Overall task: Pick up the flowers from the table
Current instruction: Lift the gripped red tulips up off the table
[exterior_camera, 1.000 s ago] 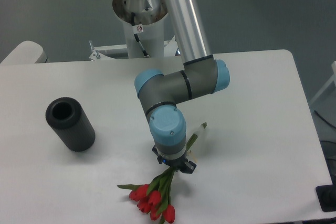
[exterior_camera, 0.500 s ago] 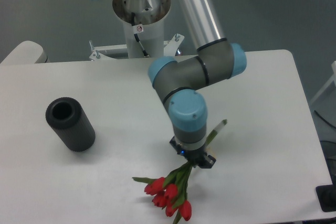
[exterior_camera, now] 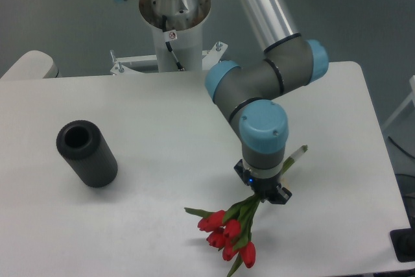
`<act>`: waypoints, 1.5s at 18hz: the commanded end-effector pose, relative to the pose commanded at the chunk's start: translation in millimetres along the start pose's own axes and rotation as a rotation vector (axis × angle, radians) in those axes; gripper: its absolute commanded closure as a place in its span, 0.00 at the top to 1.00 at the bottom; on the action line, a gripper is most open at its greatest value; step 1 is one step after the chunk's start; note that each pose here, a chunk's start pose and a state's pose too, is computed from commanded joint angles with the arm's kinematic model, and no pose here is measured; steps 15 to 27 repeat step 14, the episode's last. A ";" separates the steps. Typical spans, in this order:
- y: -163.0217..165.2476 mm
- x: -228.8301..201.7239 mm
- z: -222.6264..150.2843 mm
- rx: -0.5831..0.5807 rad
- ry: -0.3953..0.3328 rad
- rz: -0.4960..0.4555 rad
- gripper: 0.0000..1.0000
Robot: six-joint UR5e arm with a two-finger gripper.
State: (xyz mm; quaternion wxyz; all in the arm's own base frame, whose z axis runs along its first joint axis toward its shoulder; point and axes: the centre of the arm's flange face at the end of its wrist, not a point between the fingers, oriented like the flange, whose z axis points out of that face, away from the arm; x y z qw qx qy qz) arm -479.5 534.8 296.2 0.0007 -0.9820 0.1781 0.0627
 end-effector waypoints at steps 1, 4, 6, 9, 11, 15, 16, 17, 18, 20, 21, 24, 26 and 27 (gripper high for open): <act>2.1 -0.8 -0.8 0.000 0.000 -0.002 0.00; 2.3 0.0 0.6 -0.001 0.003 -0.003 0.00; 2.5 0.4 1.3 -0.003 0.004 -0.003 0.00; 2.6 0.8 2.0 -0.004 0.006 -0.003 0.00; 2.6 0.8 2.0 -0.004 0.006 -0.003 0.00; 2.7 1.2 2.6 -0.004 0.007 -0.003 0.00; 2.7 1.2 2.6 -0.004 0.007 -0.003 0.00; 2.7 1.2 2.6 -0.004 0.007 -0.003 0.00; 2.7 1.2 2.6 -0.004 0.007 -0.003 0.00; 2.7 1.2 2.6 -0.004 0.007 -0.003 0.00; 2.7 1.2 2.6 -0.004 0.007 -0.003 0.00; 2.7 1.2 2.6 -0.004 0.007 -0.003 0.00; 2.7 1.2 2.6 -0.004 0.007 -0.003 0.00; 2.7 1.2 2.6 -0.004 0.007 -0.003 0.00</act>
